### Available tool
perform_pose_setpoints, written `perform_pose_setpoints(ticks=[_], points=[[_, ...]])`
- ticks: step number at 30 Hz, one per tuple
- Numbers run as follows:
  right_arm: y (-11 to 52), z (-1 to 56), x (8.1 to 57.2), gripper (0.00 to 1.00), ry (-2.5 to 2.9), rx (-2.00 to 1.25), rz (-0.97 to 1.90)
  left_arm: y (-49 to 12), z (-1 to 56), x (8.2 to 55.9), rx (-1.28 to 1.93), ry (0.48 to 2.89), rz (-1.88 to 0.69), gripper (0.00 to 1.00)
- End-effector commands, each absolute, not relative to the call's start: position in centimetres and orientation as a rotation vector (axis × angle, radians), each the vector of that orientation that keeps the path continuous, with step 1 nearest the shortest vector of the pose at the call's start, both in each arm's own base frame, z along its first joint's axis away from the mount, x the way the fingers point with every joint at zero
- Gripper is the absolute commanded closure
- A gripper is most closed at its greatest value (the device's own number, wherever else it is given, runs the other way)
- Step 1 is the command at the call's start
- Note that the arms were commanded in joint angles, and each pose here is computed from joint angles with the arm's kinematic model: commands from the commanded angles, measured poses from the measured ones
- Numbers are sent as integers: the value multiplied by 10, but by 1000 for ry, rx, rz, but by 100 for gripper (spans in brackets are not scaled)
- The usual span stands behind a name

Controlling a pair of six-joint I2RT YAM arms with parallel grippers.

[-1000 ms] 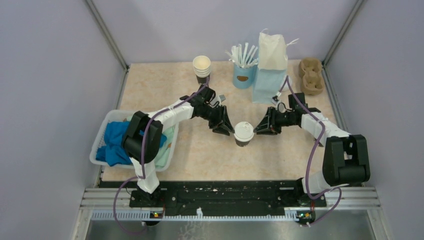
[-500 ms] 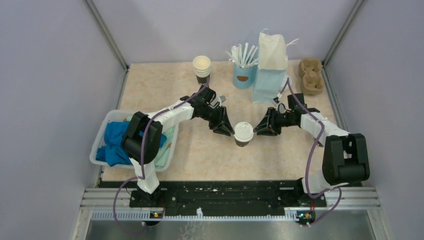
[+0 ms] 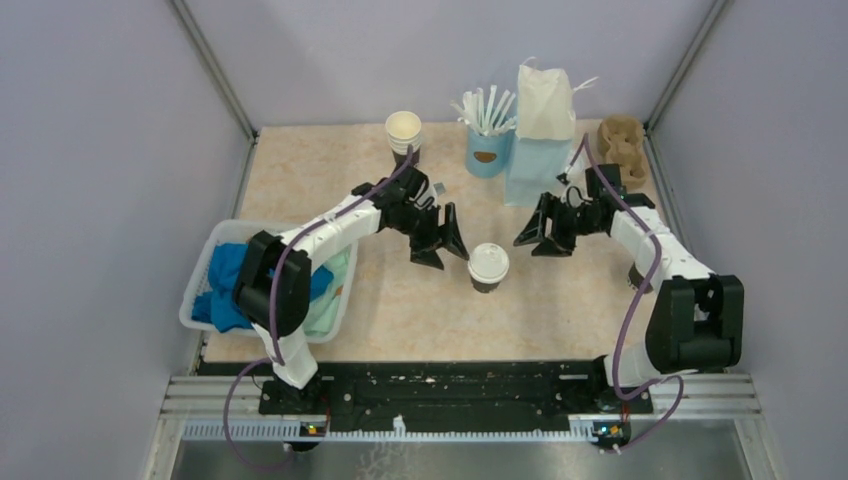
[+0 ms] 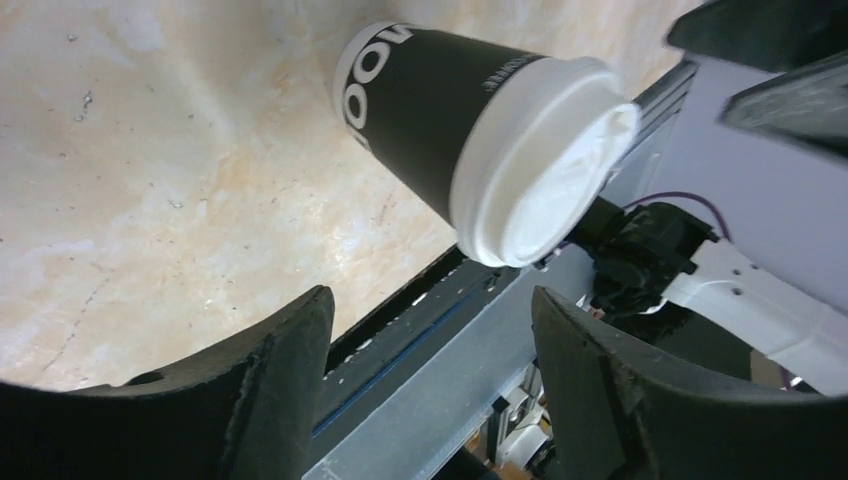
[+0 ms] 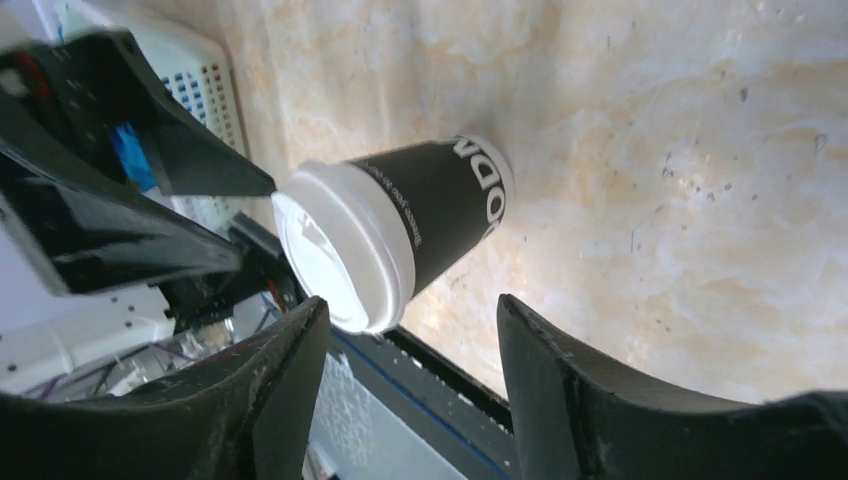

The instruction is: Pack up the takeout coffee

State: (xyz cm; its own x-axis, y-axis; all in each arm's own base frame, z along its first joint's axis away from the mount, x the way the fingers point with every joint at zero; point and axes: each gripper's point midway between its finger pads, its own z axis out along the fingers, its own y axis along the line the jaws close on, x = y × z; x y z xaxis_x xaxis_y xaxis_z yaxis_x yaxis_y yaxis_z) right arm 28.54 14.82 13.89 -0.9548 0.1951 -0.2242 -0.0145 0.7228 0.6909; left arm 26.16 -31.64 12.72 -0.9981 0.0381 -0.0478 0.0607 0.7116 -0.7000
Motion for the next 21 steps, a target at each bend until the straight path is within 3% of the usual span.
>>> perform_pose_setpoints(ticks=[1, 3, 5, 9, 12, 21], points=[[164, 156, 255, 33, 2603, 51, 1225, -328, 185, 281, 251, 2622, -1322, 16], [176, 155, 246, 29, 2583, 53, 1282, -335, 184, 287, 277, 2613, -1346, 13], [188, 152, 240, 32, 2573, 88, 1342, -344, 178, 293, 301, 2604, -1392, 13], [198, 143, 243, 52, 2542, 168, 1359, -359, 163, 307, 339, 2618, -1412, 24], [198, 139, 251, 62, 2536, 186, 1339, -363, 151, 308, 355, 2635, -1408, 35], [189, 129, 284, 68, 2598, 109, 1156, -360, 138, 264, 326, 2704, -1408, 54]])
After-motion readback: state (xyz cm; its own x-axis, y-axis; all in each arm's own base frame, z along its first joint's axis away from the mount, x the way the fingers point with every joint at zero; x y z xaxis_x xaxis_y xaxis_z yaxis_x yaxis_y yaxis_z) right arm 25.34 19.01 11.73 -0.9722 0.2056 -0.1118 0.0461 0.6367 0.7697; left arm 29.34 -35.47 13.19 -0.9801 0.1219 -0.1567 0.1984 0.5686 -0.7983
